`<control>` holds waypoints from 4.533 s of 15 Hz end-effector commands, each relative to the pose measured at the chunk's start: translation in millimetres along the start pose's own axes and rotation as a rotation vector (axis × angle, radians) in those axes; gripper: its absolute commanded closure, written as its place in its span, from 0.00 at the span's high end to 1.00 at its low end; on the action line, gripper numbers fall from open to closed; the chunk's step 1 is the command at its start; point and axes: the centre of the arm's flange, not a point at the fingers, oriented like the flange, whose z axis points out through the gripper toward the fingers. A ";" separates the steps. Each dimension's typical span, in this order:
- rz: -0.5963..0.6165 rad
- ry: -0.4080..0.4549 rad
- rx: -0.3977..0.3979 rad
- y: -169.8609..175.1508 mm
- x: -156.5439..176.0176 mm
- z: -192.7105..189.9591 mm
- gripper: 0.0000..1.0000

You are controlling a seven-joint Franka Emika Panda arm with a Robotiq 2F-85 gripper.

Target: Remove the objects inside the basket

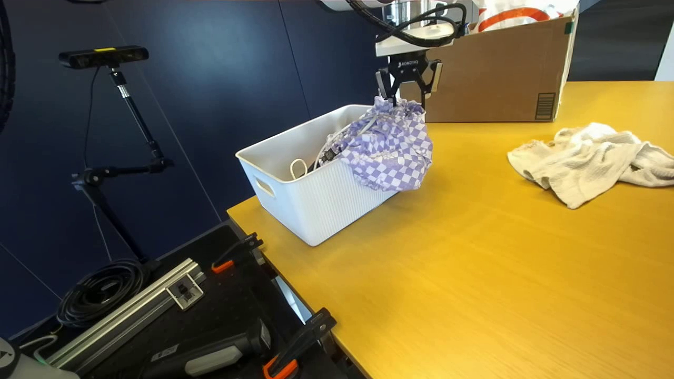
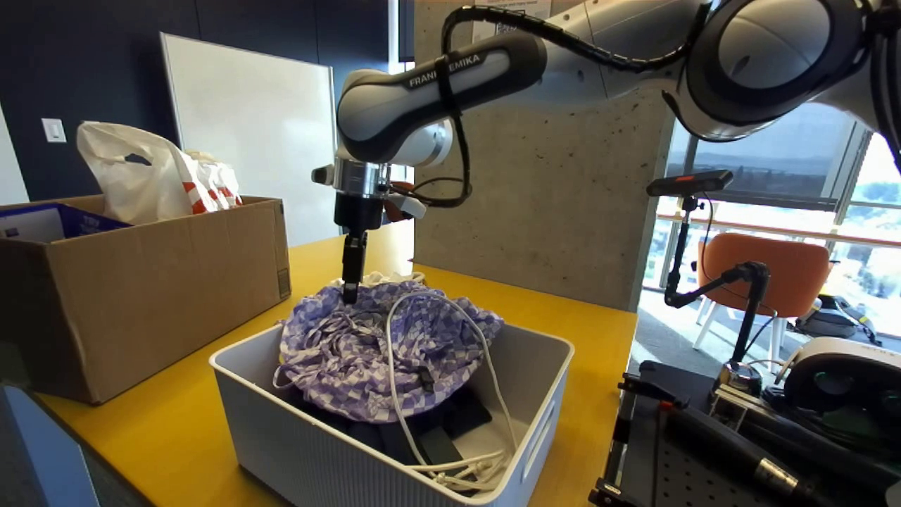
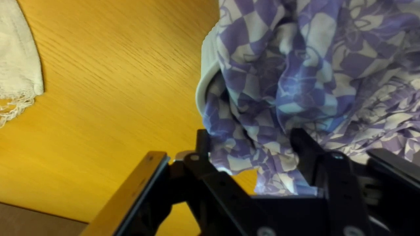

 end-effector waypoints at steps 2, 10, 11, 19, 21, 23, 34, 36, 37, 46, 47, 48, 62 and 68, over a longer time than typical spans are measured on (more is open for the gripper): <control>-0.024 -0.013 0.015 20.8 16.9 -1.1 0.27; -0.008 0.002 0.087 31.8 9.8 -38.2 0.00; -0.003 0.002 0.089 33.7 7.7 -42.0 0.01; 0.066 0.080 0.060 42.4 -23.2 -156.1 0.01; 0.088 0.100 0.007 45.7 -32.5 -197.3 0.01; 0.118 0.127 -0.038 50.4 -47.5 -246.0 0.01; 0.384 0.238 -0.280 128.8 -183.4 -424.9 0.01; 0.443 0.246 -0.326 143.4 -217.4 -446.8 0.01; 0.471 0.245 -0.342 149.5 -232.5 -453.5 0.01; 0.632 0.105 -0.264 208.6 -305.6 -320.1 0.01; 0.640 0.099 -0.240 212.9 -306.6 -302.6 0.01; 0.646 0.087 -0.218 215.8 -309.3 -285.6 0.01; 0.778 -0.122 -0.131 247.5 -321.0 -45.6 0.01; 0.754 -0.179 -0.099 222.4 -281.1 -15.2 0.36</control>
